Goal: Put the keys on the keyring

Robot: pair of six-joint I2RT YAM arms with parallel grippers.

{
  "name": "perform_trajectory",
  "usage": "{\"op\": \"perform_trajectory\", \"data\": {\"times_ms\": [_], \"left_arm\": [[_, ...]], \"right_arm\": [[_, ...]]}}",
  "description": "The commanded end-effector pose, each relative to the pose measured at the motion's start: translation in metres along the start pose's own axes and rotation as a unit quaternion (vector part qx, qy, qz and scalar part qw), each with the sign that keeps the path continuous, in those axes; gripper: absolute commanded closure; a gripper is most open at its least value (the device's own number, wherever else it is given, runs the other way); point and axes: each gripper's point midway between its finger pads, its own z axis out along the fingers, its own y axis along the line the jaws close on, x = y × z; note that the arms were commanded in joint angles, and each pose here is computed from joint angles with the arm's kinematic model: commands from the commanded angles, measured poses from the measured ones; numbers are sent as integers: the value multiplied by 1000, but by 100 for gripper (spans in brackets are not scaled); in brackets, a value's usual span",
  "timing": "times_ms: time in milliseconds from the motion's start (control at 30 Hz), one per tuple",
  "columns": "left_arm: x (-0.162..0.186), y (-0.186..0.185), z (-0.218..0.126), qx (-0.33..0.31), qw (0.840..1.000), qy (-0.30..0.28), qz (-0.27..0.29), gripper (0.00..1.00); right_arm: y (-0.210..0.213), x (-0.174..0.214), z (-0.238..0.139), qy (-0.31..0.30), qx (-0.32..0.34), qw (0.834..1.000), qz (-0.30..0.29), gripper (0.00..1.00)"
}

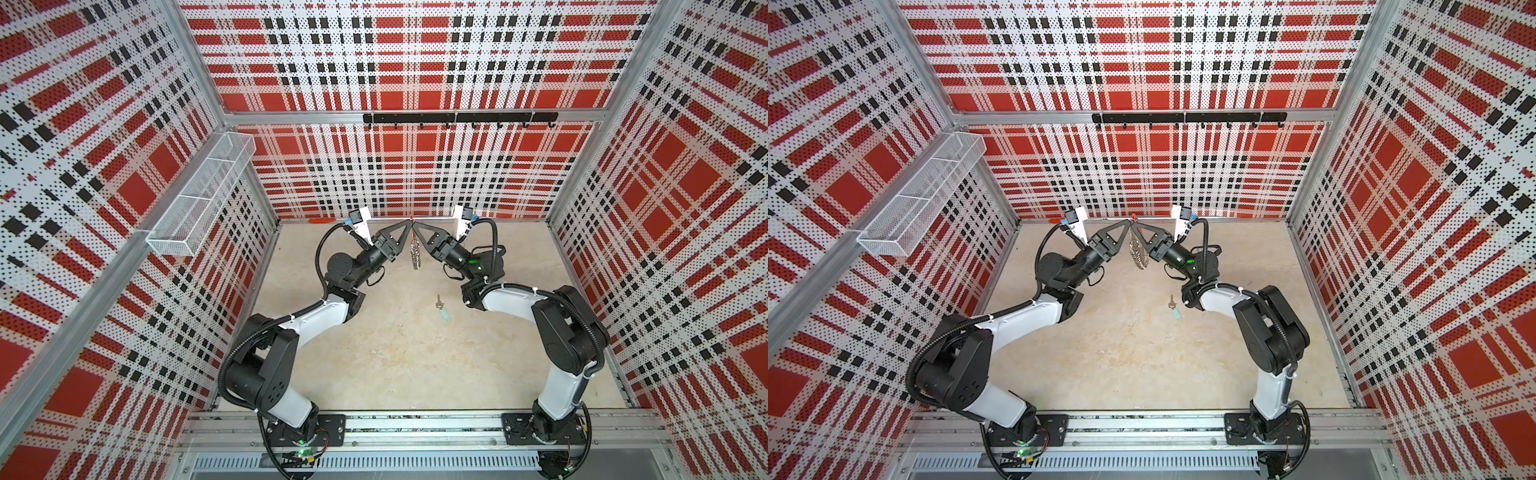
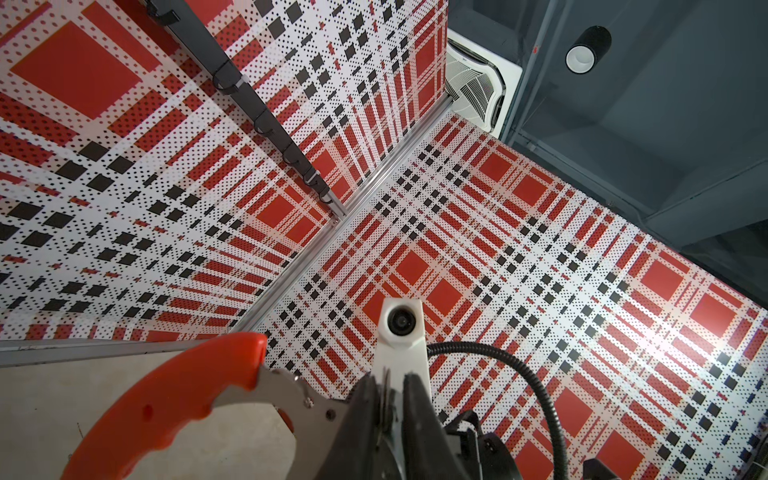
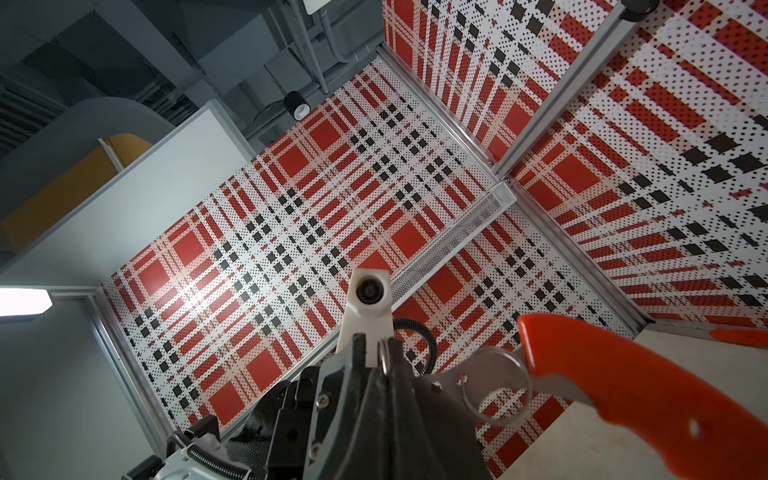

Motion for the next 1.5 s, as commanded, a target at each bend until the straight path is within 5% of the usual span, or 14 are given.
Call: {"op": "perform_trajectory", "data": {"times_ms": [0, 200, 400, 500, 700, 867, 1200, 1467], "left_arm": [[-9, -16, -2, 23, 1000, -10, 13, 90], [-7, -9, -3, 14, 1000, -2, 12, 100], [2, 1, 0, -1, 998, 48, 41, 100], [12, 10, 5, -19, 989, 121, 87, 100], [14, 28, 1, -64, 953, 245, 163, 100], [19, 22, 3, -56, 927, 312, 198, 100], [17, -7, 13, -4, 927, 316, 203, 100], [20, -15, 13, 8, 927, 316, 203, 100]], "right_arm": [[27, -10, 9, -10, -39, 999, -19, 100], [25, -9, 8, -7, -29, 999, -17, 98], [9, -9, 1, 28, 42, 998, -46, 59], [-9, -17, -17, 75, 102, 989, -72, 53], [-25, -17, -34, 227, 146, 954, -130, 56], [-24, -12, -31, 283, 136, 936, -160, 62], [-17, 3, -20, 291, 91, 942, -141, 67], [-14, 3, -19, 289, 79, 944, -138, 81]]}}
